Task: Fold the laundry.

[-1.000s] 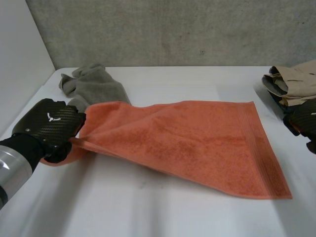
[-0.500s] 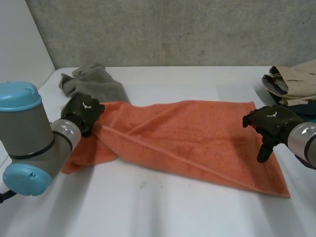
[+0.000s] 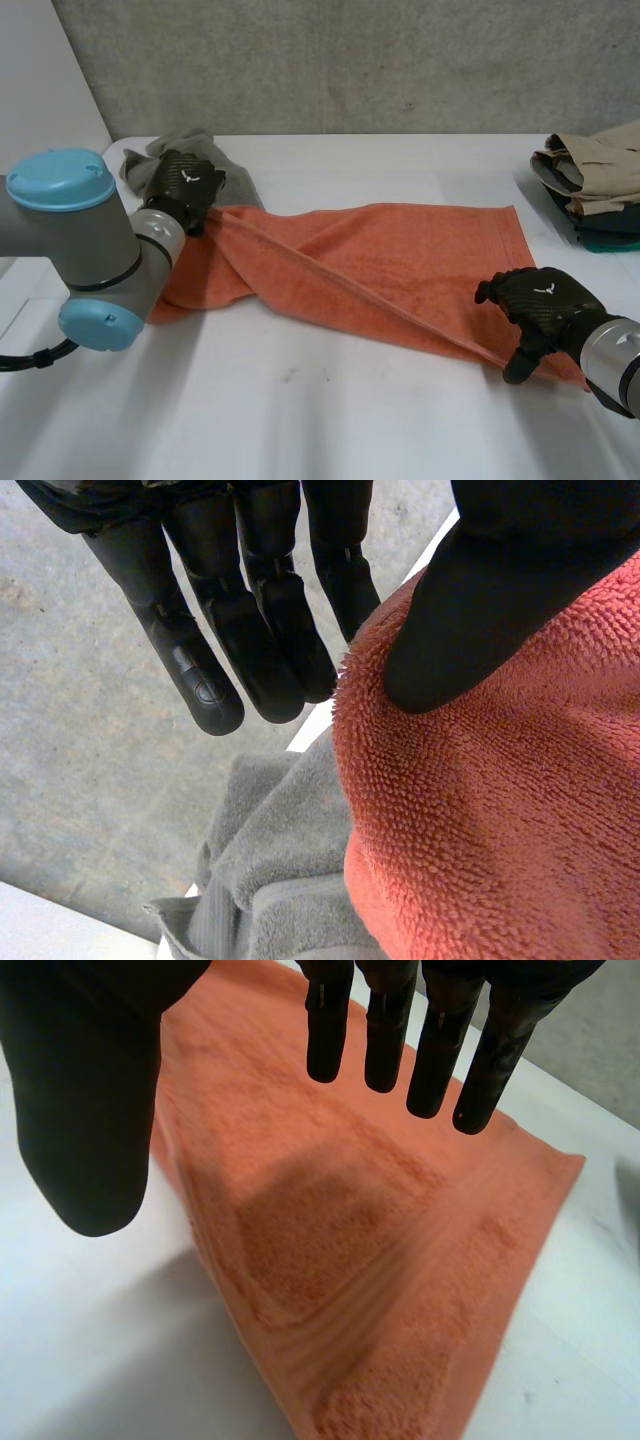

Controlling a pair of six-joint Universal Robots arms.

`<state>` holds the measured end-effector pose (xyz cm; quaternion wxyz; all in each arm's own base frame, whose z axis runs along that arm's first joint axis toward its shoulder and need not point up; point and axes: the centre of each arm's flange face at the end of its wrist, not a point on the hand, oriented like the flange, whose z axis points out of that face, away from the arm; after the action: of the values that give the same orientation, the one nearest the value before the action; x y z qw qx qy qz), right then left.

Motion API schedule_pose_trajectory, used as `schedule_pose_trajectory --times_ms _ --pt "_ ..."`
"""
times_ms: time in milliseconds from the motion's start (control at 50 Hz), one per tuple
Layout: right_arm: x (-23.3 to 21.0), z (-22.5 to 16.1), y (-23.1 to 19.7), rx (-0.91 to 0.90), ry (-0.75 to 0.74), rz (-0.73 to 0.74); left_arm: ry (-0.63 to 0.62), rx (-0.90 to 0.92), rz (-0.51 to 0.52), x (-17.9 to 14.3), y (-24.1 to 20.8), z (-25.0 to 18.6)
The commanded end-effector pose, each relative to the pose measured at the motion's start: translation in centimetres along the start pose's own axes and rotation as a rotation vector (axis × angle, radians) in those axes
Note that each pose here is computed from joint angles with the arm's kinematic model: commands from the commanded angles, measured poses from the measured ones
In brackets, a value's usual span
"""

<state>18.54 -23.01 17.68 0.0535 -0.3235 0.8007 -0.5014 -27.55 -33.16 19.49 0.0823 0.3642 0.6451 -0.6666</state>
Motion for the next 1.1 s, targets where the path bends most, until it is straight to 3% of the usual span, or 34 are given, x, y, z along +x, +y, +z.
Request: schedule_pose_trajectory --times_ms 20,260,440,620,700,820,920,1100 --pt "0.5 1.2 1.5 -0.061 0.014 0.015 0.0 -0.016 -0.003 -0.1 0.4 -0.1" --pt "2.2 2.4 2.8 -0.083 0.043 -0.006 0.014 -0.04 -0.006 0.2 1.1 -0.4" --pt "4.1 2.4 2.2 -0.118 0.077 -0.229 0.07 -0.13 -0.01 0.0 1.5 -3.9" --pt "5.5 -3.6 -4.2 -0.15 0.061 -0.37 0.093 -0.2 -0.013 -2.5 -0.5 -11.3" --pt "5.8 -3.9 -5.8 -0.078 0.068 -0.373 0.078 -0.185 -0.015 -2.8 -0.9 -12.3" --pt "5.8 -2.5 -5.7 -0.03 0.052 -0.315 0.095 -0.177 -0.029 -2.2 -0.2 -11.5" --pt "6.4 2.0 -2.2 -0.153 -0.02 -0.244 0.127 -0.204 -0.014 -0.1 2.4 -8.9" --pt "6.3 6.2 -1.7 -0.201 -0.019 -0.199 0.069 -0.201 -0.007 0.5 4.3 -3.5"
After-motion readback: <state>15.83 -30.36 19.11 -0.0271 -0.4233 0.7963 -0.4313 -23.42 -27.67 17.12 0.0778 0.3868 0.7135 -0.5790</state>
